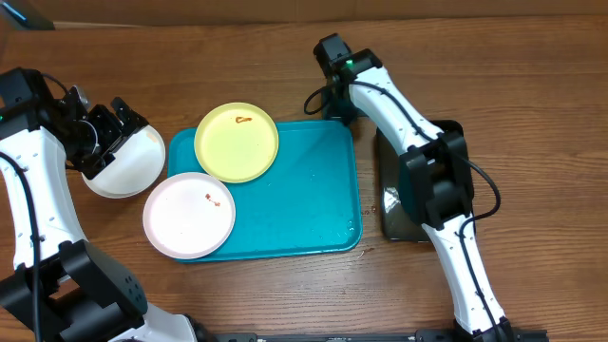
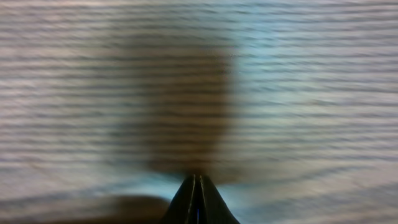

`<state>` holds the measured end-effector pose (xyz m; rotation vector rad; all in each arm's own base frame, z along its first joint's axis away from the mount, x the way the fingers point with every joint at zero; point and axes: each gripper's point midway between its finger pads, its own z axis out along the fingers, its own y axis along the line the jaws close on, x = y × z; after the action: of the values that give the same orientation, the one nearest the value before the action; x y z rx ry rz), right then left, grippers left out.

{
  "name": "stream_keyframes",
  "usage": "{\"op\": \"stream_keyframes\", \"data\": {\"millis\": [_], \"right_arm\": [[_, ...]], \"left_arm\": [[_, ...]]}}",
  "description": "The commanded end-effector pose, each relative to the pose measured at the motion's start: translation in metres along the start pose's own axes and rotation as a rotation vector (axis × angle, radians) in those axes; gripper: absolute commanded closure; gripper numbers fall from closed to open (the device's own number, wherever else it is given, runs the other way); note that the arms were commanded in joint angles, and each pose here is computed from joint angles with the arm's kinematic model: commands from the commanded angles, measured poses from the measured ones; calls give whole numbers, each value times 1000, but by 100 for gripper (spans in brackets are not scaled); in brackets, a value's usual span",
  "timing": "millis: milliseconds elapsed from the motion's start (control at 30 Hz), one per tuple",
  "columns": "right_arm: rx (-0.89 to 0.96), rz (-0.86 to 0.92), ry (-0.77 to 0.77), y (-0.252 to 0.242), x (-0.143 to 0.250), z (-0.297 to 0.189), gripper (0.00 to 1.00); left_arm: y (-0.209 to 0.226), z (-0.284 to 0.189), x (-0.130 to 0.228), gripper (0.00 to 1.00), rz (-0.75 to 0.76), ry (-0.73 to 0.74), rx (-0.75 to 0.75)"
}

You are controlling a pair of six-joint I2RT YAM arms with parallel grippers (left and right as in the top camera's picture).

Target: Clean dirty plates on tray and stack at the side

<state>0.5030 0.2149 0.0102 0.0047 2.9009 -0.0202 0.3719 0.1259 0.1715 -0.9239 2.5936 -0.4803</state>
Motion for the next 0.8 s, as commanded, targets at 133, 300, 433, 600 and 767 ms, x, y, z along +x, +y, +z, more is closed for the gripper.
{"op": "stream_keyframes", "data": {"millis": [133,300,433,600,767], "right_arm": [[-22,-49,-48,-15,-5,-90,73],[-176,-196,95,-3,24,-80,55],[-165,-191,124,-11,30,-68,63],[-169,-256,135,-14,38,-45,65],[-178,-301,110,-12,40,-20,71]], "left_arm": [[-4,-9,-4,0,33,-27,4],[-4,-9,-4,0,33,-27,4],[-4,-9,-4,0,33,-27,4],[-4,-9,-4,0,33,-27,4],[-4,-9,-4,0,33,-27,4]]}}
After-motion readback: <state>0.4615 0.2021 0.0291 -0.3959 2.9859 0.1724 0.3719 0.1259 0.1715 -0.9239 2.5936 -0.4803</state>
